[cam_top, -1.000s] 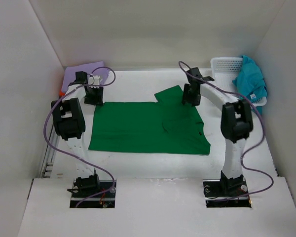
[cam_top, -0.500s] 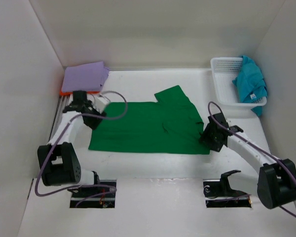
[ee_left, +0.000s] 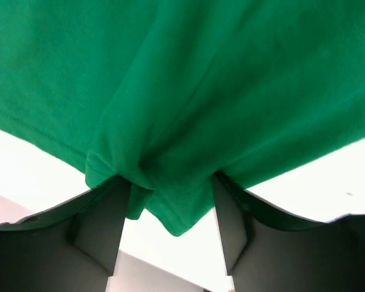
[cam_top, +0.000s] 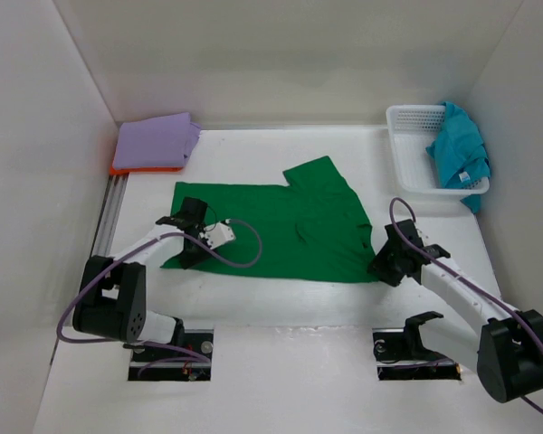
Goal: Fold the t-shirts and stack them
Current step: Put the neatly folded tshirt into the corner of the board with the left arm
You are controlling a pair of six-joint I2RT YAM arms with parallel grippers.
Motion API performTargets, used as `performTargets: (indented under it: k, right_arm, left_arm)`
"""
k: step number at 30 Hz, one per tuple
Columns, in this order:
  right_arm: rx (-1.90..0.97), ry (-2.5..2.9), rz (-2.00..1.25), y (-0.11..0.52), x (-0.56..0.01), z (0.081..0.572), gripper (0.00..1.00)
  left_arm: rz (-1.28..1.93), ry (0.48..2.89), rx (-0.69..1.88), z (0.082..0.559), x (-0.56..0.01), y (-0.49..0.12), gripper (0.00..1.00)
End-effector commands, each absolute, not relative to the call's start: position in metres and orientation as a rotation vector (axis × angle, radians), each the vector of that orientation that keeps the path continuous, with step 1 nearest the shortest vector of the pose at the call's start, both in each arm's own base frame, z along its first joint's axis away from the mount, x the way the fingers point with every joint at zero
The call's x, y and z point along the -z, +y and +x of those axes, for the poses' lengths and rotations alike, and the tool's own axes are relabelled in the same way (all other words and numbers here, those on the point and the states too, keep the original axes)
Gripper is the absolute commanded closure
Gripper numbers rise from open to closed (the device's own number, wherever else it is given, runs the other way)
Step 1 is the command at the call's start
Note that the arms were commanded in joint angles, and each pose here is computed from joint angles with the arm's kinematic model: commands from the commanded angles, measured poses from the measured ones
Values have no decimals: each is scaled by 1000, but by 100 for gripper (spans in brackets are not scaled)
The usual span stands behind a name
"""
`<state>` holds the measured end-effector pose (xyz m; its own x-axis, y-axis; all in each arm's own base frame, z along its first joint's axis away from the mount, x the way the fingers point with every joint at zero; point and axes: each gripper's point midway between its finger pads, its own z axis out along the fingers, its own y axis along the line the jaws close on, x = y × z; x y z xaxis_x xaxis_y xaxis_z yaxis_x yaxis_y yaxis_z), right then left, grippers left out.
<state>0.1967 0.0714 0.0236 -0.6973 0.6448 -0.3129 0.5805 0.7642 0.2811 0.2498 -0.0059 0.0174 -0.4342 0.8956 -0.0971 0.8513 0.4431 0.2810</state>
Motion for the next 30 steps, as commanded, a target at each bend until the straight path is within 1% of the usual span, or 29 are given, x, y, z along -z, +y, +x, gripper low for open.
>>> performTargets:
  k: [1, 2, 3, 4, 5, 7, 8, 12, 16, 19, 20, 25, 26, 27, 28, 29, 30]
  right_arm:
    - [-267, 2533, 931, 77, -25, 204, 56]
    - [-271, 2537, 931, 77, -25, 204, 70]
    - [-273, 2541, 929, 78, -25, 203, 84]
    - [-276, 2540, 928, 78, -27, 204, 93]
    - [-278, 2537, 927, 78, -30, 203, 98]
    - [-272, 2538, 934, 77, -36, 199, 100]
    - [-267, 2545, 932, 77, -39, 195, 100]
    - [-293, 2573, 930, 86, -53, 169, 100]
    - [-257, 2659, 932, 90, -62, 130, 100]
    - [-226, 2696, 905, 89, -64, 110, 100]
    - [-226, 2700, 904, 91, -66, 108, 100]
    - [-138, 2746, 853, 86, -73, 100, 89]
    - [-141, 2740, 850, 85, -76, 101, 82]
    - [-145, 2729, 846, 84, -79, 102, 70]
    - [-141, 2724, 846, 83, -82, 102, 55]
    - [-134, 2712, 845, 80, -87, 104, 49]
    - [-142, 2682, 828, 79, -96, 110, 47]
  left_arm:
    - [1578, 2461, -375, 255, 14, 8, 53]
    - [1571, 2470, -372, 255, 14, 8, 62]
    - [1559, 2479, -369, 255, 14, 9, 74]
    - [1548, 2487, -365, 255, 14, 9, 83]
    - [1545, 2501, -360, 252, 14, 10, 90]
    - [1542, 2525, -333, 241, 7, 12, 99]
    - [1535, 2526, -312, 236, 0, 12, 100]
    - [1542, 2540, -208, 203, -31, 5, 100]
    - [1612, 2592, -141, 166, -45, 0, 99]
    - [1670, 2598, -121, 147, -49, -4, 93]
    - [1661, 2601, -120, 146, -50, -6, 91]
    - [1656, 2652, -140, 137, -55, 0, 76]
    - [1660, 2663, -153, 136, -56, 4, 71]
    - [1669, 2667, -166, 135, -56, 7, 66]
    - [1690, 2680, -187, 132, -57, 13, 57]
    - [1709, 2689, -198, 130, -58, 16, 53]
    - [1741, 2698, -214, 126, -59, 20, 50]
